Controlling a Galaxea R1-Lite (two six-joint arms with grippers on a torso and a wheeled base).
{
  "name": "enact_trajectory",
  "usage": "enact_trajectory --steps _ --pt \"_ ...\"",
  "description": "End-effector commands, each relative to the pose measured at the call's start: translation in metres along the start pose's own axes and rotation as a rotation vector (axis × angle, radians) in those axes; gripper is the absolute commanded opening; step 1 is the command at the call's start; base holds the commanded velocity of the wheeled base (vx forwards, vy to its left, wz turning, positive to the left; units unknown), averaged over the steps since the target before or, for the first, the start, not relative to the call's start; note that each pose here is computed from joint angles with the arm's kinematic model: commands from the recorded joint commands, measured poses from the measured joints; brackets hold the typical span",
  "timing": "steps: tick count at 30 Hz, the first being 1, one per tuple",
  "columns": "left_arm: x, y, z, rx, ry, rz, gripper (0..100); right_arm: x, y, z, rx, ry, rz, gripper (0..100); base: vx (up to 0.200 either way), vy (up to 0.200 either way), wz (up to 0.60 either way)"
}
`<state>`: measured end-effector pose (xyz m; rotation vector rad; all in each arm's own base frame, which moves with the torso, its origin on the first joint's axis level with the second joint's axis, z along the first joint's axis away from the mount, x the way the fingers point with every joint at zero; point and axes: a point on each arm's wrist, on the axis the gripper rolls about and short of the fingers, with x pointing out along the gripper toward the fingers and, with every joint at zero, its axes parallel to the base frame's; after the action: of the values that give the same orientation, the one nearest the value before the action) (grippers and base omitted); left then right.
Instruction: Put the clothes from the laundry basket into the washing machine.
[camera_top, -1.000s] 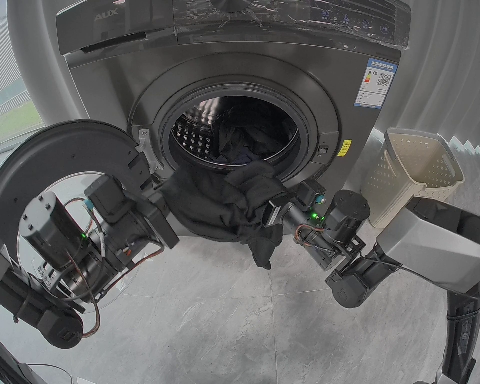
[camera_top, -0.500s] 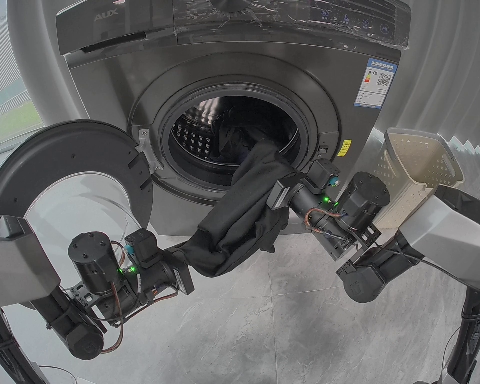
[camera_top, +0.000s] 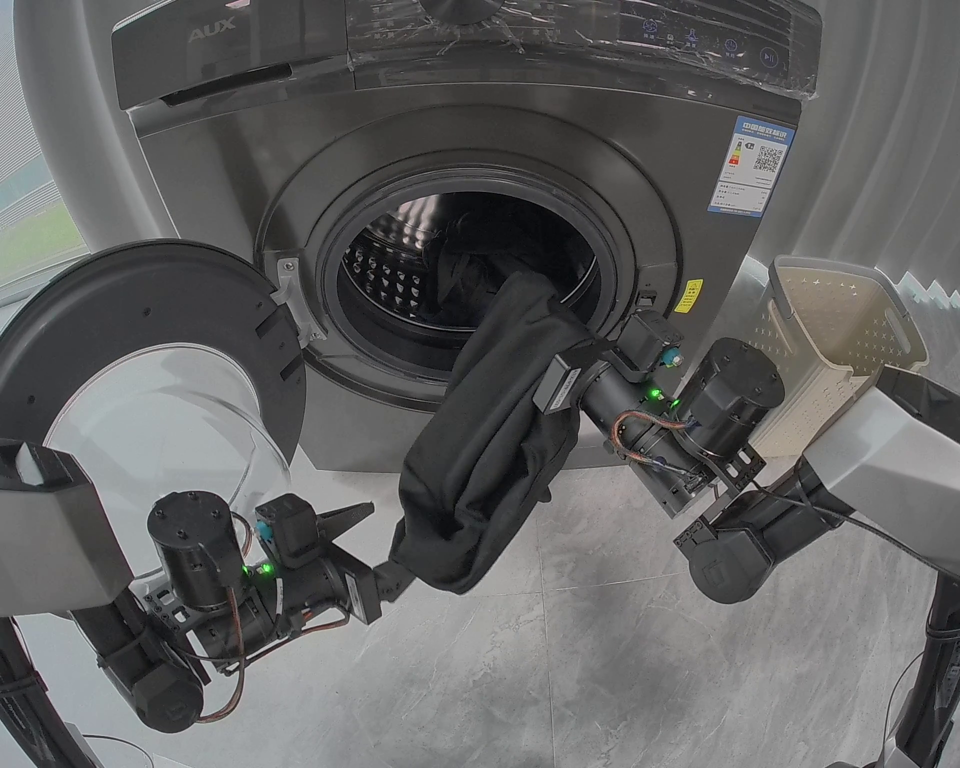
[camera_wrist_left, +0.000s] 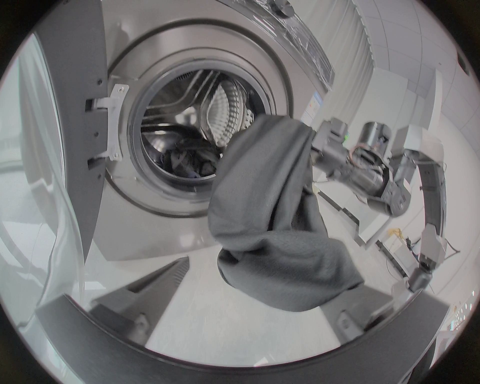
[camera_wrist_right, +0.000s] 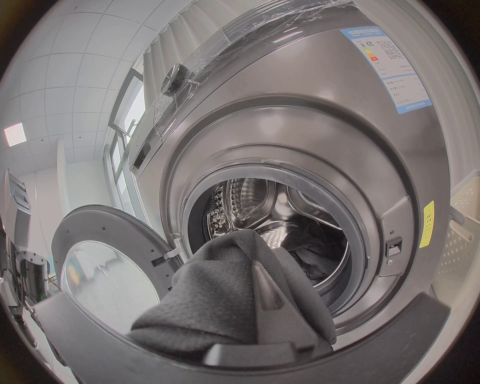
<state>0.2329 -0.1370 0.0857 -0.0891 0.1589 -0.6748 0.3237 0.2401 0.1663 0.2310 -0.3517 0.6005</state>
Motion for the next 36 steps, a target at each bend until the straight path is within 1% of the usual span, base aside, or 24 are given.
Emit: enact_trajectory --steps 1,2,4,7,11,13,15,17,18,20,22,24,26,27,28,30,32,35,36 --pt "-0.019 -0.004 -0.026 0.027 0.143 -0.032 100 0.001 0.001 0.001 0.000 -0.005 0.003 0 0.000 0.000 0.00" --pt "-0.024 -0.005 -0.032 0.038 0.179 -0.051 100 0.001 0.001 0.001 0.000 -0.005 0.003 0 0.000 0.000 0.00" --pt "-0.029 -0.008 -0.038 0.052 0.211 -0.090 100 0.001 0.002 0.000 0.002 -0.003 0.004 0 0.000 0.000 0.00" --pt "-0.030 -0.010 -0.038 0.052 0.217 -0.101 100 0.000 0.005 0.000 0.005 -0.002 0.011 0 0.000 0.000 0.00" --pt "-0.032 -0.010 -0.040 0.051 0.227 -0.102 100 0.001 0.005 0.001 0.005 -0.004 0.011 0 0.000 0.000 0.00" --pt "-0.028 -0.010 -0.036 0.057 0.200 -0.104 100 0.000 0.006 0.000 0.008 0.001 0.014 0 0.000 0.000 0.00" --pt "-0.019 -0.011 -0.027 0.067 0.148 -0.109 100 -0.001 0.012 0.000 0.013 0.000 0.026 0 0.000 0.000 0.00" --pt "-0.008 -0.015 -0.018 0.068 0.095 -0.125 100 -0.001 0.014 0.000 0.015 0.000 0.029 0 0.000 0.000 0.00" --pt "-0.002 -0.017 -0.016 0.073 0.077 -0.134 100 -0.002 0.017 0.000 0.020 0.001 0.038 0 0.000 0.000 0.00" --pt "0.010 -0.021 -0.013 0.076 0.047 -0.147 100 -0.001 0.019 0.000 0.020 0.003 0.040 0 0.000 0.000 0.00" --pt "0.017 -0.020 -0.014 0.076 0.040 -0.146 100 -0.001 0.020 0.000 0.021 0.003 0.043 0 0.000 0.000 0.00" --pt "0.033 -0.020 -0.010 0.079 0.002 -0.149 100 -0.002 0.023 0.000 0.023 0.004 0.050 0 0.000 0.000 0.00" --pt "0.047 -0.018 -0.006 0.074 -0.035 -0.148 100 -0.001 0.024 0.000 0.025 0.001 0.052 0 0.000 0.000 0.00" --pt "0.051 -0.016 -0.005 0.072 -0.043 -0.144 100 -0.001 0.024 0.000 0.025 0.001 0.053 0 0.000 0.000 0.00" --pt "0.062 -0.015 -0.002 0.067 -0.072 -0.137 100 -0.001 0.026 0.001 0.028 -0.001 0.058 0 0.000 0.000 0.00" --pt "0.074 -0.014 0.000 0.067 -0.101 -0.118 100 -0.002 0.029 0.002 0.029 -0.002 0.063 0 0.000 0.000 0.00" --pt "0.081 -0.013 0.001 0.068 -0.118 -0.103 100 -0.002 0.030 0.005 0.032 -0.008 0.067 0 0.000 0.000 0.00" --pt "0.091 -0.013 0.001 0.070 -0.137 -0.103 100 -0.003 0.036 0.005 0.036 -0.006 0.079 0 0.000 0.000 0.00" --pt "0.091 -0.013 0.001 0.070 -0.137 -0.103 100 -0.003 0.036 0.004 0.036 -0.005 0.079 0 0.000 0.000 0.00"
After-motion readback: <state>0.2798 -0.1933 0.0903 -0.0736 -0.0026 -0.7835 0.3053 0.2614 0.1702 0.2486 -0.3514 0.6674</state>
